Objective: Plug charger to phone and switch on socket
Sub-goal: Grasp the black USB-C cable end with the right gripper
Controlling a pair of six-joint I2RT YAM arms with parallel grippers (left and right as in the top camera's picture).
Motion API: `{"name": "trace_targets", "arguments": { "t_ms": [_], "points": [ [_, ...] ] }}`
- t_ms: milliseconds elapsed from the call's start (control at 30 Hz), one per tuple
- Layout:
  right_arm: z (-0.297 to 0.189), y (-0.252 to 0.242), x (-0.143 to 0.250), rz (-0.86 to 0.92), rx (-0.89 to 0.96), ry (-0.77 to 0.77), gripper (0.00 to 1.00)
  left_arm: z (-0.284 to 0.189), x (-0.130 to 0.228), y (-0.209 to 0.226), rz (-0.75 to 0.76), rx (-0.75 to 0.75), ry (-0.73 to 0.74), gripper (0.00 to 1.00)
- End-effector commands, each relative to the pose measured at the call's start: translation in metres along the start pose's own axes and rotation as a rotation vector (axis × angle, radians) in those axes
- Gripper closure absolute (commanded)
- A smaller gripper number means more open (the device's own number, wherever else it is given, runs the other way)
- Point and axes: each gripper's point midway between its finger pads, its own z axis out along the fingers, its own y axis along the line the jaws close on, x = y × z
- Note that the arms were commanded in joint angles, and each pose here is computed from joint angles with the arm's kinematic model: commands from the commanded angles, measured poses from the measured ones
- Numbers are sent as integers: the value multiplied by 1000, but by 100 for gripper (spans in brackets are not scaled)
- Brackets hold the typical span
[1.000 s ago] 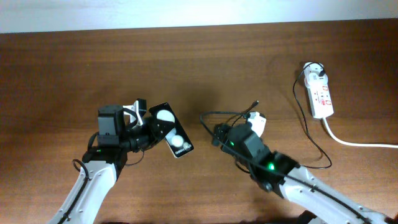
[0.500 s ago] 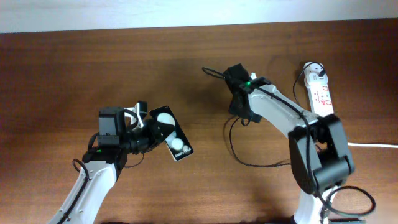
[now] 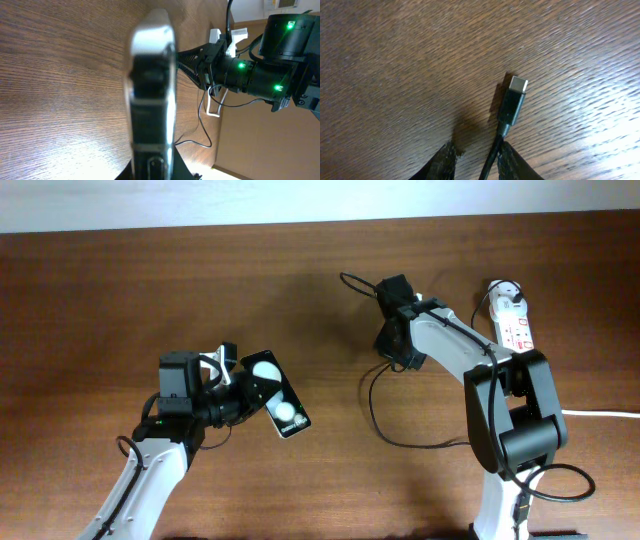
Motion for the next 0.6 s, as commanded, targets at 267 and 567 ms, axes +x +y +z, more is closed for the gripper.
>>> {"name": "trace_targets", "arguments": {
  "t_ms": [267, 567],
  "points": [
    [8, -1, 60, -149, -59, 300, 96, -2, 5, -4, -18, 14, 25, 100],
    [-249, 19, 93, -733, -710, 78, 96, 10, -24, -56, -105, 324, 68, 100]
  ]
}}
